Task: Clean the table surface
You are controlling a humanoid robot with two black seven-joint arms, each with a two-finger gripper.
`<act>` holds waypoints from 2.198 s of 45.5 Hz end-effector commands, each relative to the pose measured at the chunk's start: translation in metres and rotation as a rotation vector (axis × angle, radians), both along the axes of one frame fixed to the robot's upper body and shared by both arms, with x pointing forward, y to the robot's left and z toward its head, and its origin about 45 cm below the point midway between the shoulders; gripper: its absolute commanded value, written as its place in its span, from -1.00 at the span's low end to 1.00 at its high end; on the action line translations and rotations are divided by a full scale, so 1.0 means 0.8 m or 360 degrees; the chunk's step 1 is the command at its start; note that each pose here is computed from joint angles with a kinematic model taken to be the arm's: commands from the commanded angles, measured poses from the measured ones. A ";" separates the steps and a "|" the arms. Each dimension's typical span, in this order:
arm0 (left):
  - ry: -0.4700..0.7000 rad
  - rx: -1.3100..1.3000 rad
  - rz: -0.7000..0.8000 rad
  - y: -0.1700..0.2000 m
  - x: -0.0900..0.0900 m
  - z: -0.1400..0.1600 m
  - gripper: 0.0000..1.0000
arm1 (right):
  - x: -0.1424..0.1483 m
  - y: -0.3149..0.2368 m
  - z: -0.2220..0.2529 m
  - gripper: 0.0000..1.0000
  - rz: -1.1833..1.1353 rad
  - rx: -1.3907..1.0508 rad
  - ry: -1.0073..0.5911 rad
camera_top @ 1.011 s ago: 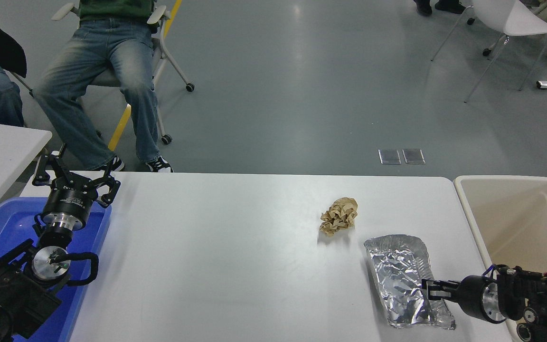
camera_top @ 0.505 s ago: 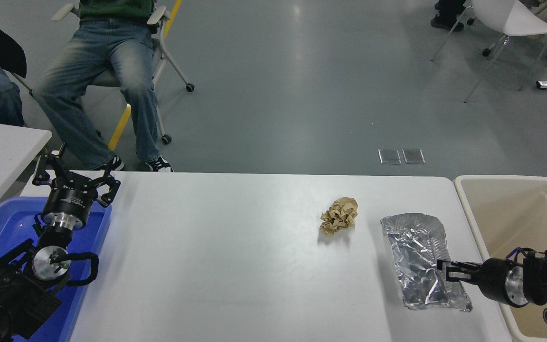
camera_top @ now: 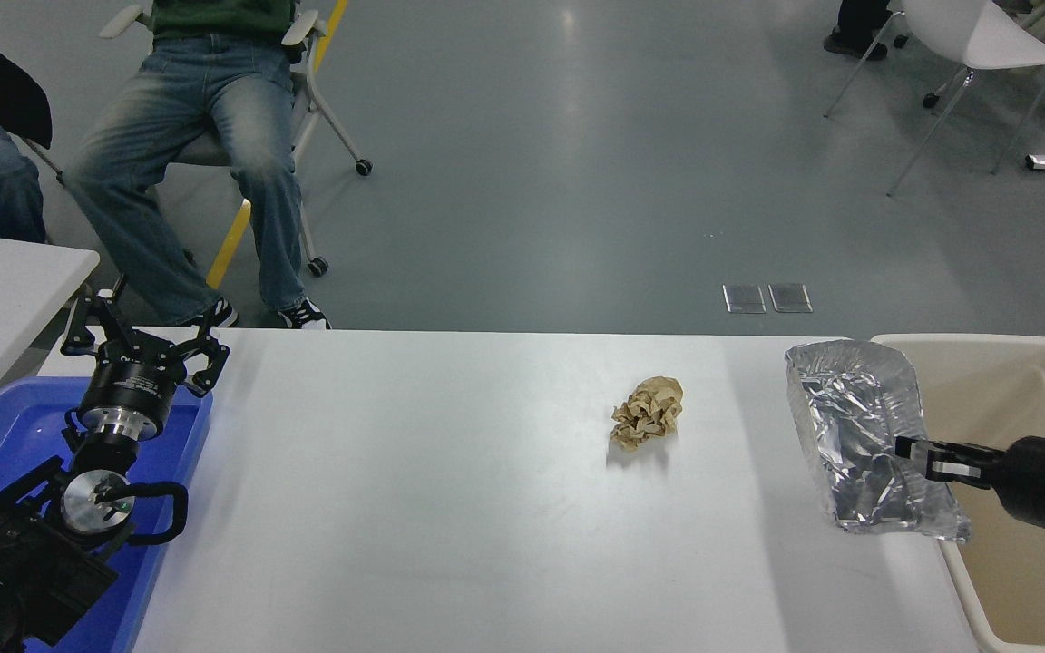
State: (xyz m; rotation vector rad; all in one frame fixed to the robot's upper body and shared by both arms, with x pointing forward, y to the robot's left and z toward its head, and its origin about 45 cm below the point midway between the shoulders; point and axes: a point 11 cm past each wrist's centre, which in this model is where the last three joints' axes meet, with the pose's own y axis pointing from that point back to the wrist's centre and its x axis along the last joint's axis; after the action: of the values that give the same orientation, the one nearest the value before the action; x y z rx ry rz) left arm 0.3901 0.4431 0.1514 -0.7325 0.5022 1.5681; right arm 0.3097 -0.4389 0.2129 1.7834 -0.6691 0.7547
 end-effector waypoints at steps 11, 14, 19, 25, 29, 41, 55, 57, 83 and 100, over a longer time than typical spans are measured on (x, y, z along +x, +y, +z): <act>0.0000 0.0000 0.0000 0.000 0.000 0.000 1.00 | -0.001 -0.047 0.032 -1.00 -0.0105 -0.0063 -0.0071; 0.0000 0.0000 0.0000 0.000 0.000 0.000 1.00 | 0.004 -0.069 0.035 -1.00 -0.0144 -0.0121 -0.0101; 0.0000 0.0000 0.0000 0.000 0.000 0.000 1.00 | 0.009 -0.091 0.023 -1.00 -0.0201 -0.0134 -0.0099; 0.0000 0.0000 0.0000 0.000 0.000 0.000 1.00 | 0.010 -0.109 0.006 -1.00 -0.0238 -0.0163 -0.0082; 0.0000 0.0000 0.0000 0.000 0.000 0.000 1.00 | 0.017 -0.119 -0.002 -1.00 -0.0252 -0.0196 -0.0090; 0.0000 0.0000 0.0000 0.000 0.000 0.000 1.00 | 0.023 -0.156 -0.050 -1.00 -0.0353 -0.0322 -0.0097; 0.0000 0.0000 0.0000 0.000 0.000 0.000 1.00 | 0.021 -0.173 -0.081 -1.00 -0.0371 -0.0498 -0.0086; 0.0000 0.0000 0.0000 0.000 0.000 0.000 1.00 | 0.019 -0.173 -0.085 -1.00 -0.0373 -0.0505 -0.0076; 0.0000 0.0000 0.0000 0.000 0.000 0.000 1.00 | -0.016 -0.217 -0.091 -1.00 -0.0619 -0.0708 -0.0066; 0.0000 -0.0002 -0.0001 -0.001 0.000 0.000 1.00 | -0.014 -0.205 -0.111 -1.00 -0.0797 -0.0629 -0.0100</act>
State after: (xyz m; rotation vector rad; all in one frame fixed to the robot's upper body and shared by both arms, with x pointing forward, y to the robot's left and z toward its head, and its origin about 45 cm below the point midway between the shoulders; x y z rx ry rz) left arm 0.3902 0.4430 0.1514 -0.7326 0.5022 1.5679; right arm 0.2992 -0.6056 0.1318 1.1962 -0.8485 0.5867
